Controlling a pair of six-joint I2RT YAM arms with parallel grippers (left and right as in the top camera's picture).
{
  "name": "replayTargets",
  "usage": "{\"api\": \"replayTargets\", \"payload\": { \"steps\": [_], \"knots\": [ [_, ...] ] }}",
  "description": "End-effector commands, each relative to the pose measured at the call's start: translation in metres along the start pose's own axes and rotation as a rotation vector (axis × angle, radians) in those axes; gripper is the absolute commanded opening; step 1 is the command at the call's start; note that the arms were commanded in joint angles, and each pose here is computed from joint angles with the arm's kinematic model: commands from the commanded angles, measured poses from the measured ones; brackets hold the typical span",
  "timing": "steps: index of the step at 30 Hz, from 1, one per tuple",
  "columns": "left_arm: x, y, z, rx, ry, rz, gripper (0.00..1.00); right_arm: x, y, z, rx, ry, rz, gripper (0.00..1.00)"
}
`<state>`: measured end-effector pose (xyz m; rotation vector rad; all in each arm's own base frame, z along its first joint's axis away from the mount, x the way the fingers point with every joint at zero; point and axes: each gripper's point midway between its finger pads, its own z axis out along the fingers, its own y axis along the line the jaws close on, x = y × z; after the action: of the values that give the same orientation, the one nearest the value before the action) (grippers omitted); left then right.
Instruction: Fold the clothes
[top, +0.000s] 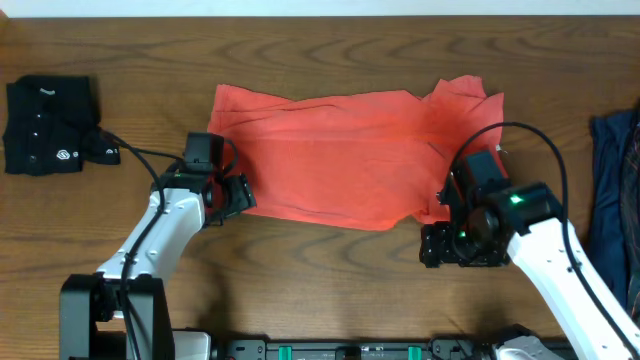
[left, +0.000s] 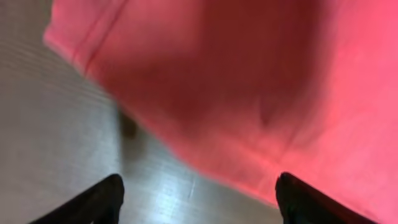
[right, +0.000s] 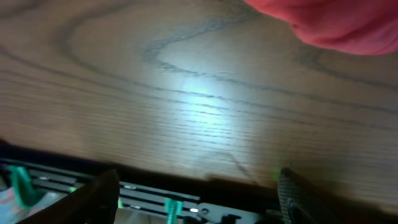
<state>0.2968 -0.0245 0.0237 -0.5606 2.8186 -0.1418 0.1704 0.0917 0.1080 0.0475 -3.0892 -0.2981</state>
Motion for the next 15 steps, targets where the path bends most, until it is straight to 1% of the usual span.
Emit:
{"api": "replayTargets", "payload": {
  "steps": [1, 5, 7, 9, 10, 11, 12, 13, 14, 15],
  "knots": [
    [-0.002, 0.01, 0.011, -0.012, -0.013, -0.071, 0.83, 0.005, 0.007, -0.002, -0.042, -0.002, 0.026, 0.8],
    [-0.01, 0.024, 0.026, -0.027, -0.02, -0.129, 0.84, 0.007, 0.008, -0.002, -0.047, 0.007, 0.027, 0.81],
    [-0.008, 0.035, 0.035, -0.047, 0.006, -0.187, 0.85, 0.009, 0.008, -0.002, -0.045, 0.013, 0.028, 0.81],
    [-0.006, 0.043, 0.042, -0.061, 0.026, -0.21, 0.84, 0.01, 0.007, -0.002, -0.043, 0.019, 0.029, 0.81],
    [-0.005, 0.046, 0.045, -0.067, 0.033, -0.219, 0.84, 0.011, 0.007, -0.002, -0.045, 0.021, 0.03, 0.81],
    [-0.005, 0.049, 0.049, -0.072, 0.039, -0.228, 0.79, 0.011, 0.008, -0.002, -0.046, 0.022, 0.03, 0.81],
    [-0.005, 0.052, 0.052, -0.077, 0.044, -0.236, 0.72, 0.011, 0.007, -0.002, -0.045, 0.023, 0.031, 0.81],
    [-0.004, 0.053, 0.054, -0.076, 0.049, -0.242, 0.57, 0.012, 0.007, -0.002, -0.045, 0.024, 0.031, 0.81],
    [-0.004, 0.053, 0.055, -0.068, 0.053, -0.247, 0.36, 0.012, 0.008, -0.002, -0.046, 0.024, 0.031, 0.81],
    [-0.004, 0.053, 0.055, -0.06, 0.055, -0.251, 0.23, 0.012, 0.008, -0.002, -0.048, 0.026, 0.031, 0.81]
  ]
}}
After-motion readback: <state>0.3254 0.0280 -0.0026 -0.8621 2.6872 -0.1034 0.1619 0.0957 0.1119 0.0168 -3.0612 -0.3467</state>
